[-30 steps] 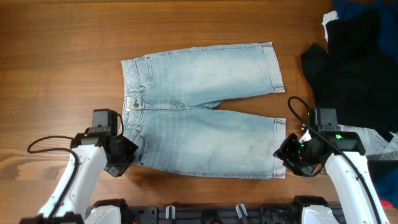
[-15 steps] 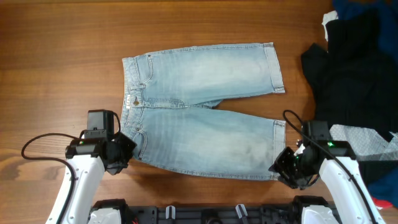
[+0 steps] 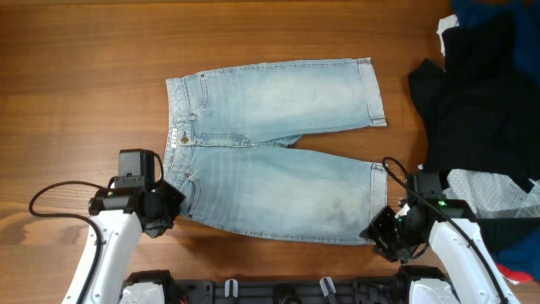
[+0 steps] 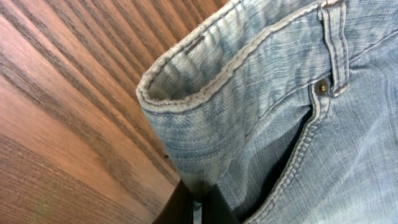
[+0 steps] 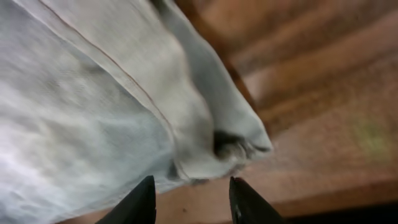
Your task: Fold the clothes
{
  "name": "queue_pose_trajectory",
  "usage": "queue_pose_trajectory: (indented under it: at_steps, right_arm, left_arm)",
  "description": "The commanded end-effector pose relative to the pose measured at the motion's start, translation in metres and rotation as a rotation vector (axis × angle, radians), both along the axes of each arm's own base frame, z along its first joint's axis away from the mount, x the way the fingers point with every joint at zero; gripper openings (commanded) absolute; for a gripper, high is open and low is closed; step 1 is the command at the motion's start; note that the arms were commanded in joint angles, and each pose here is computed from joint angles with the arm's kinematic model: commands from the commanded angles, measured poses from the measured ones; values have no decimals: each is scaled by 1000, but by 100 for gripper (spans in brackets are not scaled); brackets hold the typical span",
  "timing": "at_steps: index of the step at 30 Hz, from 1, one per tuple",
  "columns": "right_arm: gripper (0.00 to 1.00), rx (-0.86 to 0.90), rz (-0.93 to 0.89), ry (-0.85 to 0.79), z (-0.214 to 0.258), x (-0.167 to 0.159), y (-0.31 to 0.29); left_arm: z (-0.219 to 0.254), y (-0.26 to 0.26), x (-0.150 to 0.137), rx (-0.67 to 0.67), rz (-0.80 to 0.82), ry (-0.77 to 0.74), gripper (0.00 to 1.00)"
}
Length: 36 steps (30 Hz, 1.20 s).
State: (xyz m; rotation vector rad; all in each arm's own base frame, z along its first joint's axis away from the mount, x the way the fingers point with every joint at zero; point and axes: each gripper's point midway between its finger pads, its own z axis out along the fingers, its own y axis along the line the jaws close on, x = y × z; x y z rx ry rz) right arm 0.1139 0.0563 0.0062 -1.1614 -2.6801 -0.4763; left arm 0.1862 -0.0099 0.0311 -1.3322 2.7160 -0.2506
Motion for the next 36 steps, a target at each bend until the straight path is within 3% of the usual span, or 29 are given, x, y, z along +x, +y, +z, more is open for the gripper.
queue_pose_trajectory:
  at_steps: [1,12,17,28,31,35,36]
  right_arm:
    - [38,-31,-71,5,-7,1,-4]
    - [37,-27,-67,-18,-12,3,-3]
    - [30,-12,-61,-8,-11,1,-1]
    - [32,0,-60,24,-10,-7,1]
    - [27,-1,-60,20,-10,-6,1]
    - [4,-1,-60,12,-11,-4,1]
    - [4,-1,-60,9,-11,-3,1]
  left_arm:
    - [9,1,8,7,-13,-35,4]
    - [8,1,4,7,-13,-18,4]
    - [7,4,-3,23,-11,11,4]
    - [6,4,-8,26,-36,27,4]
    - [6,4,-8,26,-36,28,4]
    - [6,4,-8,29,-35,28,4]
    - [6,4,-8,30,-35,28,4]
